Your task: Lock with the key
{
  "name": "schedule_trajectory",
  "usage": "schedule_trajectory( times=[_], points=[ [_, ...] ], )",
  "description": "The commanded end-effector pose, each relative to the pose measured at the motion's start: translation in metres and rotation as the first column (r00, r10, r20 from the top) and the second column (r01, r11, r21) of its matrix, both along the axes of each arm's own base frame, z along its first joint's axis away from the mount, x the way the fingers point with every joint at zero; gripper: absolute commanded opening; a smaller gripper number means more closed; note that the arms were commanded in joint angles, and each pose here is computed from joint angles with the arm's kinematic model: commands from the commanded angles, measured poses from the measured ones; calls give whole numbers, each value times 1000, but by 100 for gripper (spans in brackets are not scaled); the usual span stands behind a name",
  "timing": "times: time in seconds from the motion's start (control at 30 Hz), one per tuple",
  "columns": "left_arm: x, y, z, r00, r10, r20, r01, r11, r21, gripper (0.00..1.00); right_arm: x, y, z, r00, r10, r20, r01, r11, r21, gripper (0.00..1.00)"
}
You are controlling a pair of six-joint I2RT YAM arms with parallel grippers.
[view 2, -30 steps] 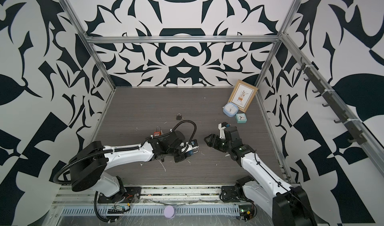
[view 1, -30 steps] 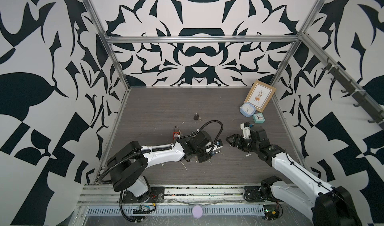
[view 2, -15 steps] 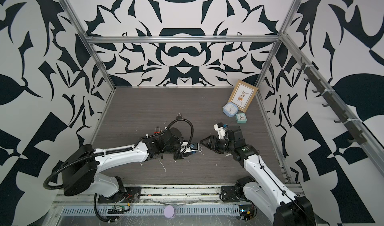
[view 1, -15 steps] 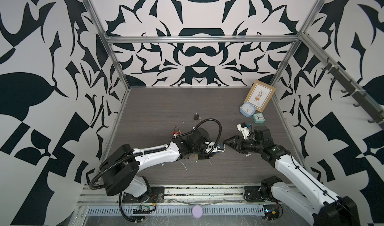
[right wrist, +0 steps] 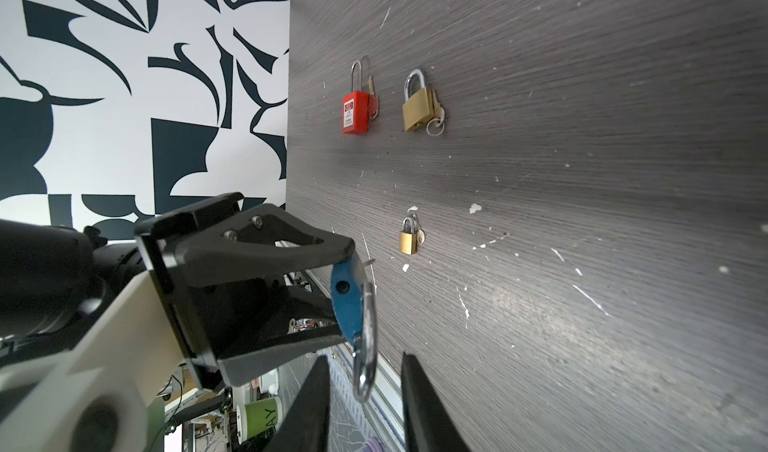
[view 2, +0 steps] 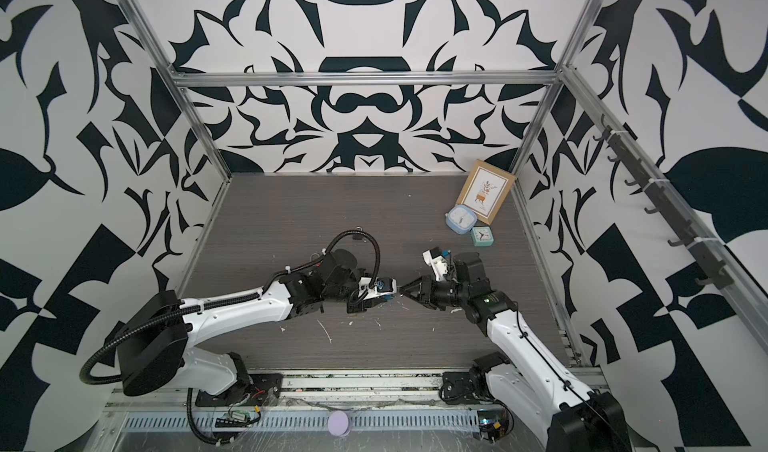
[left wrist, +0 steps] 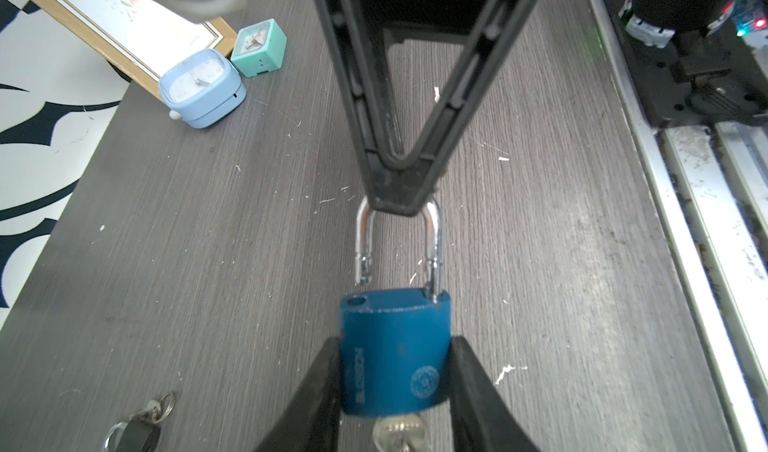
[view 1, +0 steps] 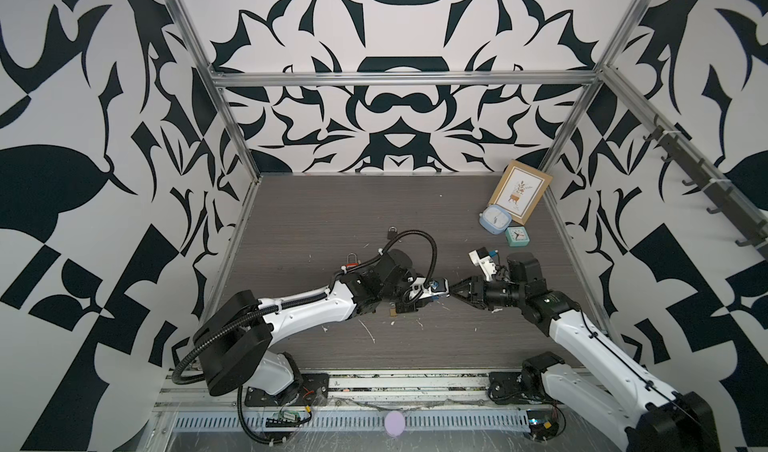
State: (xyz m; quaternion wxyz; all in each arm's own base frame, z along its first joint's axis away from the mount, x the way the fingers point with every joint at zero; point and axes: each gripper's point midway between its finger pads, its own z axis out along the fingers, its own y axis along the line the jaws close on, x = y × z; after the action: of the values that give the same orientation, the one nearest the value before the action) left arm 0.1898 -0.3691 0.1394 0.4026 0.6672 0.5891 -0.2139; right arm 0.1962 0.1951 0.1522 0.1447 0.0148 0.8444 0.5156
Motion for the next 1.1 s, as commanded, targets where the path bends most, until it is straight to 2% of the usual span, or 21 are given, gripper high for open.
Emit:
schedule_trajectory(
  times=[0.0, 0.27, 0.57, 0.8, 1.07],
  points=[
    [-6, -5, 19, 999, -40, -21, 39, 996, -82, 0, 4, 3, 11, 996, 18, 83, -20, 1000, 24, 27],
    [-10, -7, 17, 997, -67, -49, 63, 995, -74, 0, 12, 2, 14, 994, -2, 108, 1, 1000, 16, 17],
    [-11, -8, 17, 996, -74, -58, 70, 995, -76, 0, 16, 3, 12, 995, -3, 100, 1, 1000, 19, 14],
    [-10, -11, 20, 995, -76, -66, 70, 994, -82, 0, 15, 5, 11, 995, 8, 104, -11, 1000, 29, 0],
    [-6, -14, 20, 996, -58, -65, 53, 995, -83, 0, 13, 7, 14, 993, 19, 113, -25, 999, 46, 0]
  ],
)
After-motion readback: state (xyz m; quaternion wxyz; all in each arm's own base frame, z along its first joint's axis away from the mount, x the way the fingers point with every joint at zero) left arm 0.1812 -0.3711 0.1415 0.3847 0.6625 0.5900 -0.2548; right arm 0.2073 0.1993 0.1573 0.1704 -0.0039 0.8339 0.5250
